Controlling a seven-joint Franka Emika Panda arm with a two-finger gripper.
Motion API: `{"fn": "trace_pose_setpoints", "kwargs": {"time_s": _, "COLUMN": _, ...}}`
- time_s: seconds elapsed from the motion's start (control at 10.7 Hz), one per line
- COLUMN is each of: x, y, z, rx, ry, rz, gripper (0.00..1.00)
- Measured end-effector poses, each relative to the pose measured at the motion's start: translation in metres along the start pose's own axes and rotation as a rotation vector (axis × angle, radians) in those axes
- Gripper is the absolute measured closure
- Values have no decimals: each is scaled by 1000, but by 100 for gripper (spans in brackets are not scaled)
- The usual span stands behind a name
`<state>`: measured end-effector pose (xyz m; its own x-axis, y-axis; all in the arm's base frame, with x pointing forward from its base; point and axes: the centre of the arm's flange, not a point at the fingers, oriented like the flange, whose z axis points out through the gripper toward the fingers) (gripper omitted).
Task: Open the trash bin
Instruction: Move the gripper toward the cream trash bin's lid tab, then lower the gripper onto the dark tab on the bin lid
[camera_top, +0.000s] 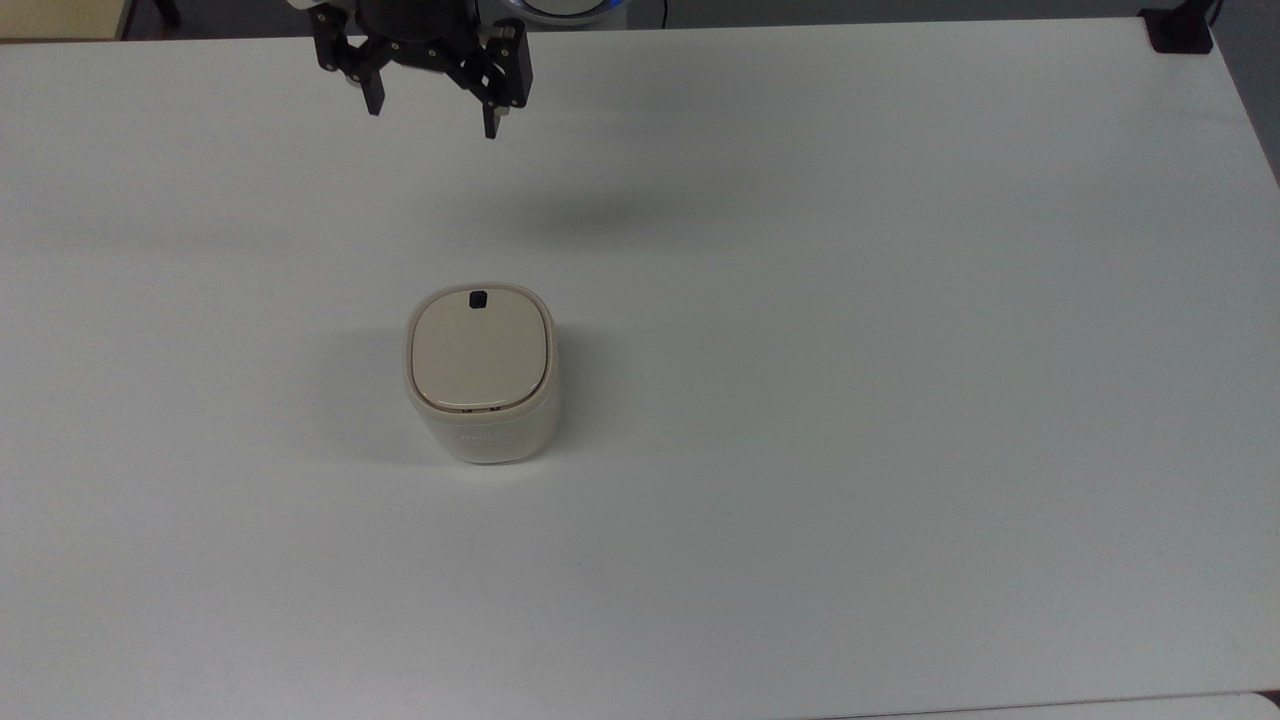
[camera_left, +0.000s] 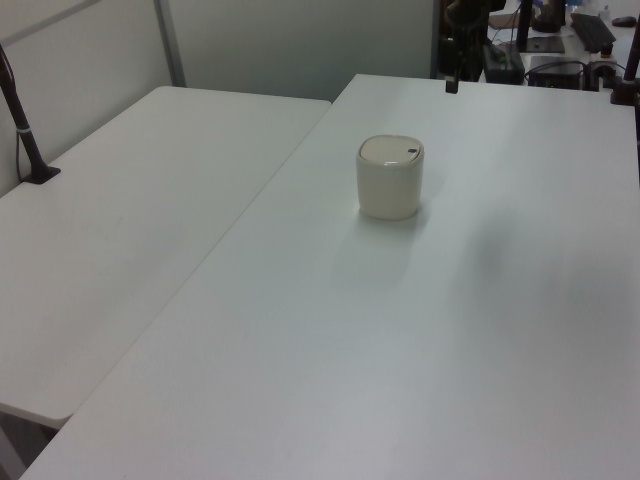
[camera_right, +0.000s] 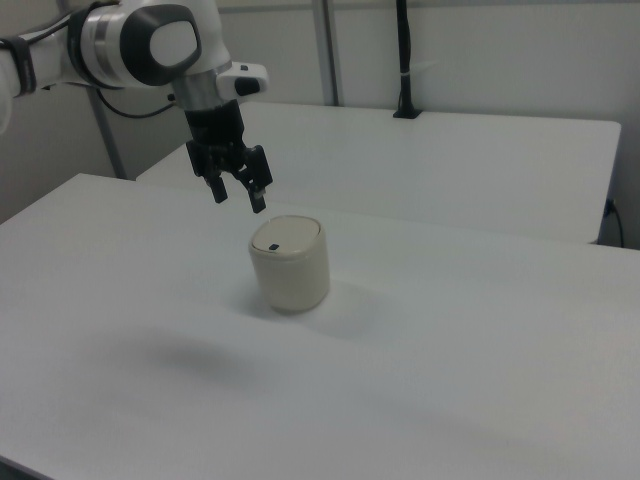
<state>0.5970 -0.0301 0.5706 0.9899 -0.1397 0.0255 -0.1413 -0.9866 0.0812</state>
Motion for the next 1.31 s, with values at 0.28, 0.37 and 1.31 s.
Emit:
{"fn": "trace_pose_setpoints", "kwargs": {"time_s": 0.28, "x": 11, "y": -4, "z": 16, "rx": 2, "ry": 10, "rz": -77, "gripper": 30}}
{"fn": "trace_pose_setpoints", "kwargs": {"time_s": 0.37, "x": 16, "y": -7, "z": 20, "rx": 23, "ry": 24, "rz": -88, "gripper": 48}}
{"fn": "trace_pose_setpoints", "kwargs": {"time_s": 1.31, "x": 72, "y": -60, "z": 127, "rx": 69, "ry": 104, "rz": -143, "gripper": 99}}
